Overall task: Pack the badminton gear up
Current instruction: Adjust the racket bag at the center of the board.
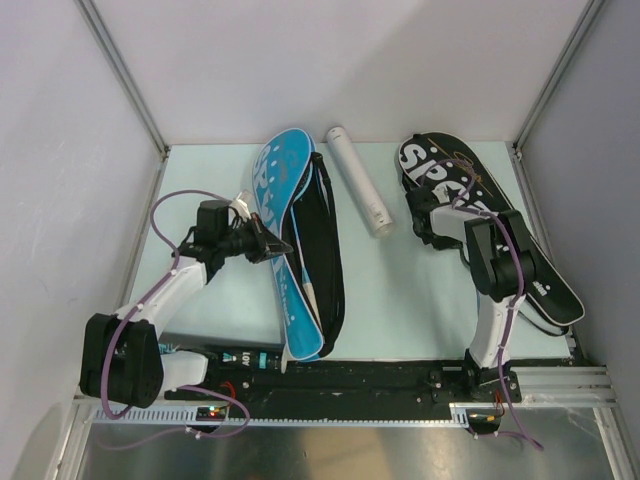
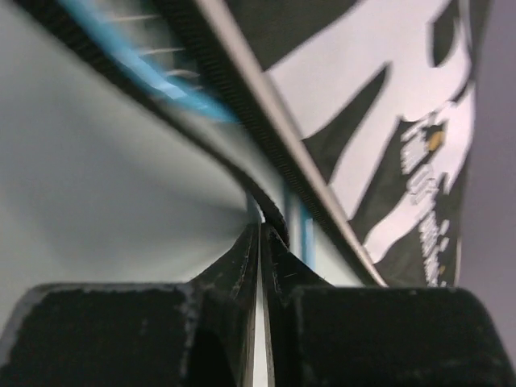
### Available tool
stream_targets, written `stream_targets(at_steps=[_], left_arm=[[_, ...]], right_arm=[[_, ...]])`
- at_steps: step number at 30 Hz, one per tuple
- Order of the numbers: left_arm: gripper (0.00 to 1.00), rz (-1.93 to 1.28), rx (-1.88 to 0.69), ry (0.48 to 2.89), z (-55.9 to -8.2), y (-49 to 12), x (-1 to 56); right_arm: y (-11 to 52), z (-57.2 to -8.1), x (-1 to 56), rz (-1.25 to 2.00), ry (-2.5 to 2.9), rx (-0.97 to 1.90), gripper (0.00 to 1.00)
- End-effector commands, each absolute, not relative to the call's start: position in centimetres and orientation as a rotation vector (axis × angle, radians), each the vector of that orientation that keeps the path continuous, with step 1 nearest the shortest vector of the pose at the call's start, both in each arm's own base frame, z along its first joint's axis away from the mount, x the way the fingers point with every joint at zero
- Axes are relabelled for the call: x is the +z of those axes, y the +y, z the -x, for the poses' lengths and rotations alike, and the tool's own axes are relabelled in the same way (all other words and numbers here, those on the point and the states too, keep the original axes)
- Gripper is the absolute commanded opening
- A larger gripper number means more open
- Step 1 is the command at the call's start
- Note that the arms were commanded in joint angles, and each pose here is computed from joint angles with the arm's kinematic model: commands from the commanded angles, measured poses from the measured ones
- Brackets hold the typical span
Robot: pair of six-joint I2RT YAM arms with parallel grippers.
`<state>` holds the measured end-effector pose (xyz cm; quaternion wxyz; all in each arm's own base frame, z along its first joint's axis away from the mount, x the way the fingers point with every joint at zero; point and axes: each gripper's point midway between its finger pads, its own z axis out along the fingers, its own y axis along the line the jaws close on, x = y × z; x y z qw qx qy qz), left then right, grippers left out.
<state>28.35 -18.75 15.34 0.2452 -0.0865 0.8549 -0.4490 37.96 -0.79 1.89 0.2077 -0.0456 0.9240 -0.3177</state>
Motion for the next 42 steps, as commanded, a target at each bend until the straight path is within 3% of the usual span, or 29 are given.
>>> stream_targets(at_steps=[1, 7, 17, 21, 30, 42], left_arm=[[0.0, 0.176, -1.243, 2.269, -28.5, -18.7, 16.8], [0.0, 0.181, -1.241, 2.275, -28.5, -18.7, 16.6], [0.0, 0.184, -1.25, 2.276, -28.5, -18.7, 16.7], [0.0, 0.181, -1.251, 2.271, -28.5, -18.7, 16.8], [0.0, 0.181, -1.28, 2.247, -28.3, -18.9, 17.4], [0.0, 0.18, -1.29, 2.239, -28.2, -19.0, 17.6]], right_arm=[[-5.9, -39.1, 5.3, -0.028, 2.383, -1.169, 0.07], [-7.5, -40.9, 9.2, -0.163, 2.264, -1.094, 0.08], [-9.3, -41.0, 7.8, -0.254, 2.37, -0.99, 0.12], [-6.6, -39.3, 7.8, -0.278, 2.499, -0.812, 0.18], [-3.4, -30.4, 7.1, -0.426, 2.776, -0.515, 0.37], [-4.7, -28.9, 3.1, -0.525, 2.885, -0.446, 0.4]])
